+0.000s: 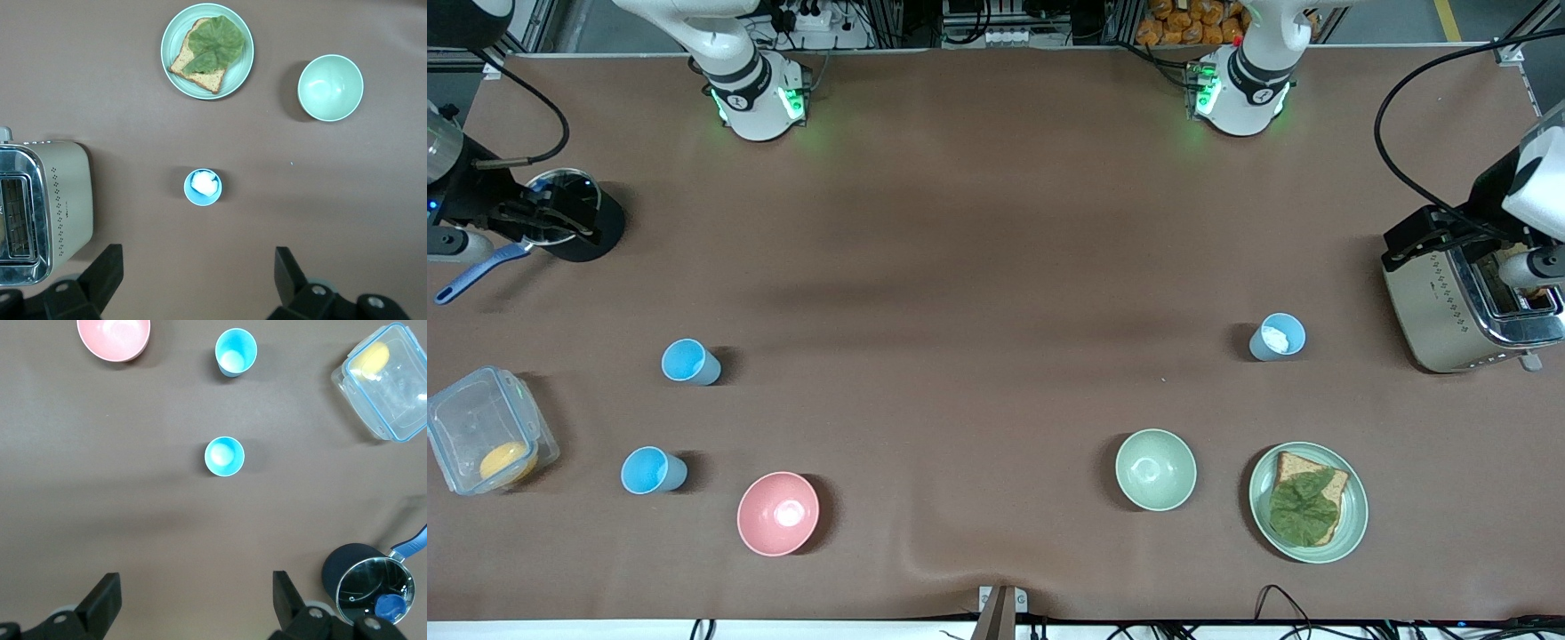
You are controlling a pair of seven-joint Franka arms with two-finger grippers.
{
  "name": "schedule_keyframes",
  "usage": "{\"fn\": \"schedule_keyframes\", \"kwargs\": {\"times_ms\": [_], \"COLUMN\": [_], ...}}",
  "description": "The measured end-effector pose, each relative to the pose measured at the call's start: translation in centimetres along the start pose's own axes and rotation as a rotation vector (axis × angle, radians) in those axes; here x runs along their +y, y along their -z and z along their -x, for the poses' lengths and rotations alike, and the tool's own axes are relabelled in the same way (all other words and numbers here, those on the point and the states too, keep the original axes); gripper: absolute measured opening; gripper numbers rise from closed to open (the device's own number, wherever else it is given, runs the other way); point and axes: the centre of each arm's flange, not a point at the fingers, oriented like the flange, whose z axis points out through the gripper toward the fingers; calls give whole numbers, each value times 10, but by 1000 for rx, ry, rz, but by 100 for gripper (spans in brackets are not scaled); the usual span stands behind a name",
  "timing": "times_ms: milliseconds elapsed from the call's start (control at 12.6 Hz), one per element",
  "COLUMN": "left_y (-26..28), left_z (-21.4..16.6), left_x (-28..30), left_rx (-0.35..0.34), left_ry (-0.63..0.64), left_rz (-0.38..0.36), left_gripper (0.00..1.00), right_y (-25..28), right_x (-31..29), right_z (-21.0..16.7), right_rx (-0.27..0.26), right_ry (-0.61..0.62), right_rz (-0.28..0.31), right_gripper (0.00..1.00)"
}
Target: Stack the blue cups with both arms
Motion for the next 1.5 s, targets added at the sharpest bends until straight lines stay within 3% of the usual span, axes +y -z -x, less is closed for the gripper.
{"fn": "schedule_keyframes", "kwargs": {"times_ms": [396,554,791,950,1187,1504], "left_y": [-5,-35,-121,-187,-266,-326], "left_z": [-2,-10,-20,-18,-7,6], "left_x": [-2,-3,-10,-24,-34,-39], "left_rx": [-7,-41,-95,-101,-90,-135], "left_ry": [3,3,12,29,32,15], "left_rz": [-3,-14,-27,-24,-14,-23], "left_gripper": [100,100,100,100,100,100], "right_y": [0,-12,-98,-175,-254,-315], "right_x": [0,2,28,62,78,78], "right_z": [-1,-3,-32,-64,-87,-104], "right_rx": [5,-26,-174,-234,-276,-273], "right_ry": [-1,-4,-54,-78,-65,-61], "right_rz": [-1,1,0,-17,-32,-37], "right_gripper": [100,100,100,100,100,100]}}
